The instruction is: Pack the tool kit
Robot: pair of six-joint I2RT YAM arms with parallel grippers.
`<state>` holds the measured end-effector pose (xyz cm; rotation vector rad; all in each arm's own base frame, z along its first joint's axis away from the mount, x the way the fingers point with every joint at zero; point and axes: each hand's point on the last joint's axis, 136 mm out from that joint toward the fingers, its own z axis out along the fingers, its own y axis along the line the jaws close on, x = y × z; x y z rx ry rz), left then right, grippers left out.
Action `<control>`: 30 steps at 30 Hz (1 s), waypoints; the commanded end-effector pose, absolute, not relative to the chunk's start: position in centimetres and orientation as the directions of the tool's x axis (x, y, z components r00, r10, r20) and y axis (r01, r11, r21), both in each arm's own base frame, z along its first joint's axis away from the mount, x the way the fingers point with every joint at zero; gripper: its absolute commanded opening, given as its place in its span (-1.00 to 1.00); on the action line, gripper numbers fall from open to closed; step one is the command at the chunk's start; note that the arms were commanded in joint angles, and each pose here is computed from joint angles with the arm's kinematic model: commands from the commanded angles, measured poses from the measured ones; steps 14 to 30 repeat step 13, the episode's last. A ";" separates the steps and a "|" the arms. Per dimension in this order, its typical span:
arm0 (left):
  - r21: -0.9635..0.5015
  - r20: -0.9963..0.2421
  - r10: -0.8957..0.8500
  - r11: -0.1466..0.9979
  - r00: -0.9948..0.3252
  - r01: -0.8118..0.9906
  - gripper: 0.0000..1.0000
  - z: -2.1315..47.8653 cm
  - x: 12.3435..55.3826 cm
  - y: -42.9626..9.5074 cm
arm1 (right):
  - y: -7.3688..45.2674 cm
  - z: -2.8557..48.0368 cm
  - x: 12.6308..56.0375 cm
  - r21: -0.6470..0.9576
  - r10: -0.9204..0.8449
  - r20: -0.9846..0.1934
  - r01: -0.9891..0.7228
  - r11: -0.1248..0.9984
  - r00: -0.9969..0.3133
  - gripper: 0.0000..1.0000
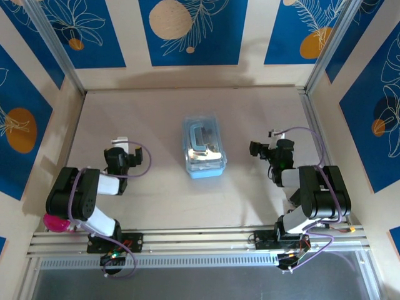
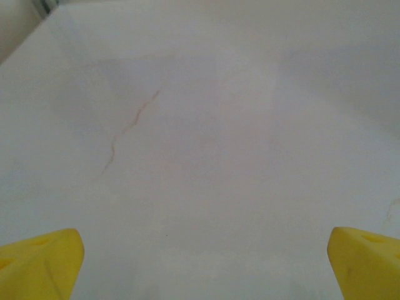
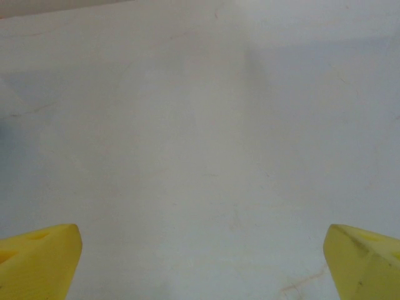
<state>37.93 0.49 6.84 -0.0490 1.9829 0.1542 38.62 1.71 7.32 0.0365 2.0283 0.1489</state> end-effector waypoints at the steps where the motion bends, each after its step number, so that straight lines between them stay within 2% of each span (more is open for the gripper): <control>1: 0.078 -0.949 0.049 0.993 -0.310 -0.083 0.99 9.4 39.1 0.0 | 1.8 9.4 39.7 0.116 0.091 -0.924 -0.046 0.992 -0.371 0.98; 30: 0.081 -0.951 0.055 0.994 -0.304 -0.074 0.99 9.5 39.3 -0.2 | 2.8 9.4 39.4 0.080 0.046 -0.932 -0.082 0.993 -0.360 0.98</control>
